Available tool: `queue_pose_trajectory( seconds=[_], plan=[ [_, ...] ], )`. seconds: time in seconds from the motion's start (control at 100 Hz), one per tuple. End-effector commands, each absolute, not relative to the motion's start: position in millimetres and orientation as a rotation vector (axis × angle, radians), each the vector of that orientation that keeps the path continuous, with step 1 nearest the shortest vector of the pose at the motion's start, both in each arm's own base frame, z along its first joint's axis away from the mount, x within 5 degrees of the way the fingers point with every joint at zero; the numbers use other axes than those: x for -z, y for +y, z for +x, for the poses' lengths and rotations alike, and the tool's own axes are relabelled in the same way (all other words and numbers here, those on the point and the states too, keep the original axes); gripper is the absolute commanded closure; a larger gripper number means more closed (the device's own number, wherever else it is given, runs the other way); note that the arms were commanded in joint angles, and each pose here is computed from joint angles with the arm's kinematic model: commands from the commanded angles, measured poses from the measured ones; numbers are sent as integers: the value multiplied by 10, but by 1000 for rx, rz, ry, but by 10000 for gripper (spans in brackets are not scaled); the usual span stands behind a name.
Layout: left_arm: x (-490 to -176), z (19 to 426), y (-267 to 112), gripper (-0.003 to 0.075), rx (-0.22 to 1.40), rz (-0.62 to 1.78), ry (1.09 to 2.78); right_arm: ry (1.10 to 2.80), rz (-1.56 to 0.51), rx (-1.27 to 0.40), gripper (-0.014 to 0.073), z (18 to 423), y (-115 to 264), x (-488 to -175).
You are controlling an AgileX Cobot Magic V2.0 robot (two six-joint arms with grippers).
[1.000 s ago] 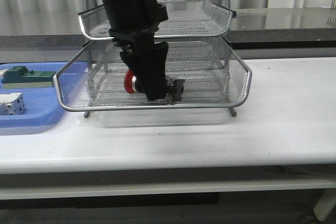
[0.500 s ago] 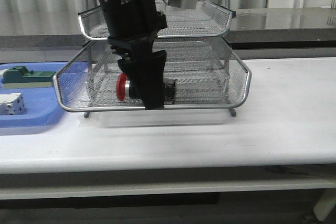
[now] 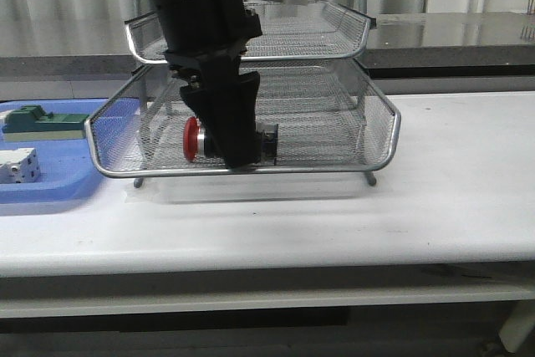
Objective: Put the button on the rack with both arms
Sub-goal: 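Lower the button onto the mesh and open the left gripper, then raise the left gripper out of the rack and hold still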
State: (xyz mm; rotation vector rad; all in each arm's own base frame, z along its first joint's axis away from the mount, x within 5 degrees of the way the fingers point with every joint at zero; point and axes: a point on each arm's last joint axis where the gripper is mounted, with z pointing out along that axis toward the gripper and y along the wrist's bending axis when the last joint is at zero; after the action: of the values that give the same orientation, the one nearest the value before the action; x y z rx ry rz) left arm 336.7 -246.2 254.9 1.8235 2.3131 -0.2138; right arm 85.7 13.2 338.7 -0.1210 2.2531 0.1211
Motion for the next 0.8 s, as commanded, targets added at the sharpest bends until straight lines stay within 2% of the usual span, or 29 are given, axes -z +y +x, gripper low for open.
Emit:
queue_pose_trajectory(
  seconds=[0.0,0.38,0.62,0.79],
  plan=[
    [-2930,3210,-2425,162,253,1804,2260,2179,-112,-117,663,886,128,-3495],
    [-3203,3101,-2362,164,263,1744,2221,2179,-112,-117,663,886,128,-3495],
    [-3608,2935,-2196,168,264,1602,2202,2179,-112,-117,663,886,128,-3495],
    [-3960,2798,-1896,202,266,1406,2222,2179,-112,-117,663,886,128,-3495]
  ],
)
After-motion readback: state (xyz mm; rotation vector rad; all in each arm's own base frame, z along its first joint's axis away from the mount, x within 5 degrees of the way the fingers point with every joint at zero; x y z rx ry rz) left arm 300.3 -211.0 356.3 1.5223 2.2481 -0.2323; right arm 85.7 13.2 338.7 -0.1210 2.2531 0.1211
